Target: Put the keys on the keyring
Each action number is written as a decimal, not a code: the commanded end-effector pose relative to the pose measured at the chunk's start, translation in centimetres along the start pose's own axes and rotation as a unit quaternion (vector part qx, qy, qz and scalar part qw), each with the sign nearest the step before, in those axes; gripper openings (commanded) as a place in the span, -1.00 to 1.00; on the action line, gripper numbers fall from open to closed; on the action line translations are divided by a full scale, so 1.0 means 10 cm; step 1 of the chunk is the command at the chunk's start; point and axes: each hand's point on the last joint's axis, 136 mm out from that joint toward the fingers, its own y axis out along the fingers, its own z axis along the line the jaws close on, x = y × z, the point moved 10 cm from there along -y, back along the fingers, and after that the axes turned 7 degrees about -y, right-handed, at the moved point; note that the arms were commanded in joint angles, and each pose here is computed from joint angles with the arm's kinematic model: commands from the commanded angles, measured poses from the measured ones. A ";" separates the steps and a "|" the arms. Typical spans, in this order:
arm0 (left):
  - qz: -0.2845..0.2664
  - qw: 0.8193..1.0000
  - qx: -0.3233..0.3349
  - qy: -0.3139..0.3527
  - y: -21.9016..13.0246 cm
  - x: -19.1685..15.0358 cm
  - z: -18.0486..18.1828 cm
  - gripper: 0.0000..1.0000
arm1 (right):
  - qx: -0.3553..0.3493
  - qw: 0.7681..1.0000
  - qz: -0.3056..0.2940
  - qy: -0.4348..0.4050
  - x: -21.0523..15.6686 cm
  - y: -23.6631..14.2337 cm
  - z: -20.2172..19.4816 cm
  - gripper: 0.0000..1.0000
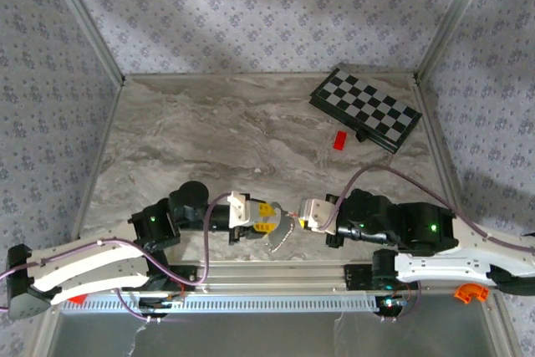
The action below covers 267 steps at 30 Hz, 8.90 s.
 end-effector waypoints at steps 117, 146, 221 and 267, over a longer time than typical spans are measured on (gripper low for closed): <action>-0.237 0.951 0.196 -0.002 0.01 0.39 0.16 -1.00 | -0.124 0.988 -0.090 0.029 -0.13 0.10 -0.02 -1.00; -0.239 0.953 0.185 0.005 -0.06 0.37 0.12 -1.00 | -0.207 0.968 0.048 -0.132 0.03 0.29 0.03 -1.00; -0.061 0.937 0.340 -0.050 -0.34 -0.36 0.25 0.99 | -0.168 0.958 0.183 0.144 -0.14 1.21 -1.46 -1.00; -0.067 0.936 0.340 -0.060 -0.44 -0.41 0.27 0.99 | -0.144 0.932 0.219 0.249 -0.61 1.81 -1.47 -1.00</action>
